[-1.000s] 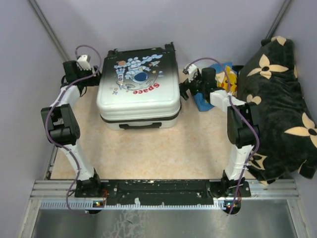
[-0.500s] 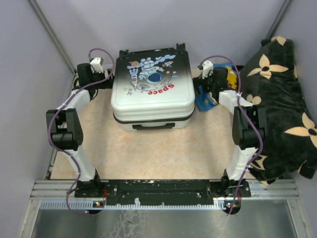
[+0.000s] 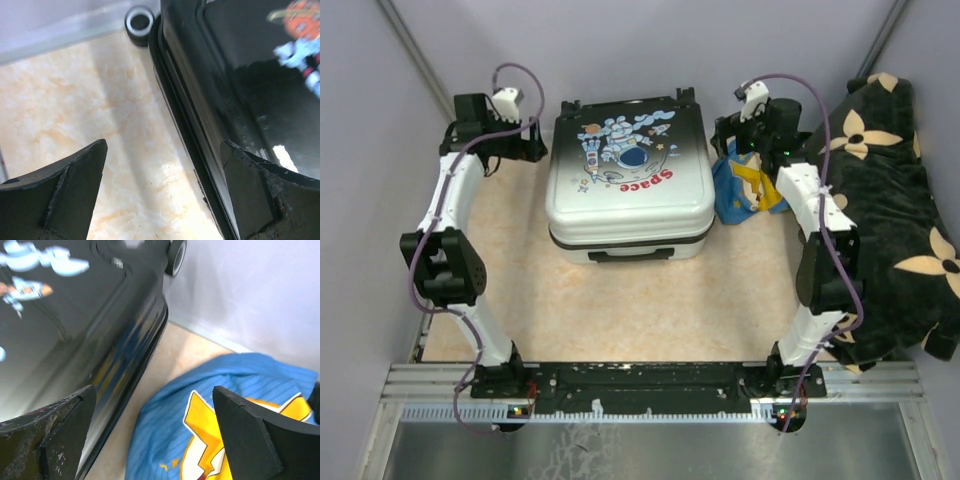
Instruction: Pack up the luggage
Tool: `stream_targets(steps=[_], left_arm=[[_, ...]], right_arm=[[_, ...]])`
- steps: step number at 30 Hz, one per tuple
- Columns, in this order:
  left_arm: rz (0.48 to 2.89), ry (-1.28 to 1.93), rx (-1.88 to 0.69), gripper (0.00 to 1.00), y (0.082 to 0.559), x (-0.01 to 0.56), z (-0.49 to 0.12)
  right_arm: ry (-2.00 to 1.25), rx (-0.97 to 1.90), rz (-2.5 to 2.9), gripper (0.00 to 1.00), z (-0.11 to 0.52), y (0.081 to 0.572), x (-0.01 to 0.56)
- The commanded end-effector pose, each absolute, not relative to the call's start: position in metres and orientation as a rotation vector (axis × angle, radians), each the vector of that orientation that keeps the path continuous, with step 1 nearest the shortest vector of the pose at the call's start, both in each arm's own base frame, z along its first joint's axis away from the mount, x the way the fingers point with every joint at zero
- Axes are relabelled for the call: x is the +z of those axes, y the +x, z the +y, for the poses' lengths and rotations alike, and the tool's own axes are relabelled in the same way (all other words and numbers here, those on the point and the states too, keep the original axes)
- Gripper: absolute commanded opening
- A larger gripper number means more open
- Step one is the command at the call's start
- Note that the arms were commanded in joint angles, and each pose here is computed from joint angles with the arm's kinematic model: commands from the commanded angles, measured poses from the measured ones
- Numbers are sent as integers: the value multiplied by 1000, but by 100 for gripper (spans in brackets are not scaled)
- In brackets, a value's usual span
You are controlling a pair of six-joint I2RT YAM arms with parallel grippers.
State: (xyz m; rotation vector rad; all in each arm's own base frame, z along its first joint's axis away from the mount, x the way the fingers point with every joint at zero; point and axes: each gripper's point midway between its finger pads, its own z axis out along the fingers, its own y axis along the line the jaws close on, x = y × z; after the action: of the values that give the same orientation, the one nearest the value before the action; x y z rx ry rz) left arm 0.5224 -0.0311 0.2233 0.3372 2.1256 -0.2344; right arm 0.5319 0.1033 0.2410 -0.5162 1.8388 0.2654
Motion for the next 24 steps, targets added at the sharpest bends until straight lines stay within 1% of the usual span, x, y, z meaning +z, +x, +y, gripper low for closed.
stream_targets(steps=[1, 4, 7, 9, 10, 14, 17, 19, 24], left_arm=[[2071, 334, -317, 100, 516, 280, -14], [2062, 289, -263, 100, 513, 296, 8], [2090, 250, -190, 100, 502, 293, 24], [2129, 214, -161, 100, 488, 279, 33], [2167, 196, -163, 100, 477, 262, 36], [2257, 158, -131, 100, 440, 222, 41], [2326, 140, -160, 100, 420, 195, 37], [2346, 151, -195, 100, 413, 187, 31], [2359, 136, -254, 100, 408, 183, 24]], right_arm=[[-422, 317, 1697, 99, 89, 520, 333], [-338, 356, 1699, 99, 70, 515, 345], [-243, 382, 1693, 99, 44, 501, 360], [-189, 376, 1713, 99, 25, 493, 352], [-167, 370, 1723, 99, 17, 487, 348], [-76, 378, 1788, 99, -6, 465, 316], [-71, 390, 1823, 99, -3, 451, 296], [-65, 413, 1834, 99, 0, 445, 289], [-89, 451, 1844, 99, 7, 440, 285]])
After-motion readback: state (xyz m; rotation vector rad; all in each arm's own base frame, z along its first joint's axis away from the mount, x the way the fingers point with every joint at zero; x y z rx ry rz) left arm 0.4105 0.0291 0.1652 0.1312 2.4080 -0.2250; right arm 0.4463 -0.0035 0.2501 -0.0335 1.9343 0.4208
